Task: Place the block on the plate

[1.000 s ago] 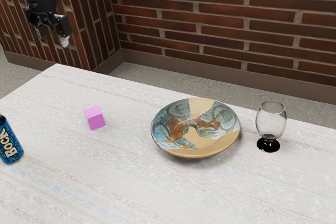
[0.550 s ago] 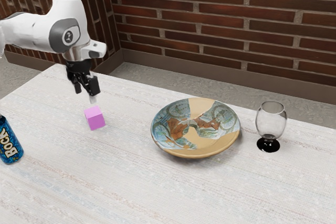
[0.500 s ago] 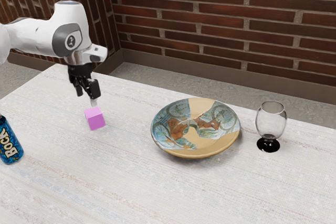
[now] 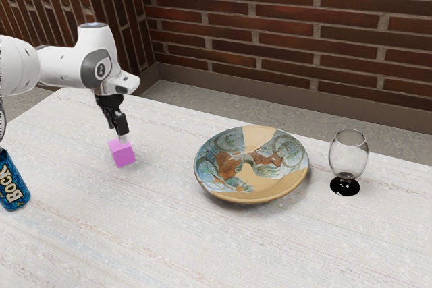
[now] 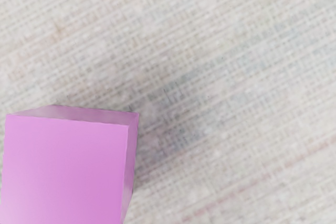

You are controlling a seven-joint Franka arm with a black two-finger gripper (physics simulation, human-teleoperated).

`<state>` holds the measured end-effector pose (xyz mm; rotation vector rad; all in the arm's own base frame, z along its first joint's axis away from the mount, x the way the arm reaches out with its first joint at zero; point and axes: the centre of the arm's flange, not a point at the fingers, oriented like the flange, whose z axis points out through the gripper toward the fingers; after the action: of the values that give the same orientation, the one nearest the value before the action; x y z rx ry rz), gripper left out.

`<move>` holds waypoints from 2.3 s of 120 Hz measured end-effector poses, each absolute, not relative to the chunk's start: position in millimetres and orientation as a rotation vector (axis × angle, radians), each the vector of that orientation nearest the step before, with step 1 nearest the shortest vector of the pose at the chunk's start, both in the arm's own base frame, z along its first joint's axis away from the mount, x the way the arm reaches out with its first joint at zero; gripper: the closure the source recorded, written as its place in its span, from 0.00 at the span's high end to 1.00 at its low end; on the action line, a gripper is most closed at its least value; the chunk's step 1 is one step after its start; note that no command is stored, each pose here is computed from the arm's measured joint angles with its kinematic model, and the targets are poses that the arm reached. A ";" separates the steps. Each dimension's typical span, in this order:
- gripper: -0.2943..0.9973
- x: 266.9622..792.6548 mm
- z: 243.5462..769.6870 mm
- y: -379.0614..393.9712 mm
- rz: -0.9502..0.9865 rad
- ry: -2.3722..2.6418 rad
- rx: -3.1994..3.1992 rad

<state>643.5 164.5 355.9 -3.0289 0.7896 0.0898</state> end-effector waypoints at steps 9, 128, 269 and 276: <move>0.77 646.0 349.1 169.5 0.092 0.829 -3.021; 0.77 677.4 278.1 211.6 0.074 1.014 -2.986; 0.59 679.6 270.2 212.5 0.049 0.976 -2.991; 0.59 679.7 273.6 212.3 0.045 0.974 -2.988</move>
<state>679.7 212.3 273.6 -2.9879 0.9736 0.0454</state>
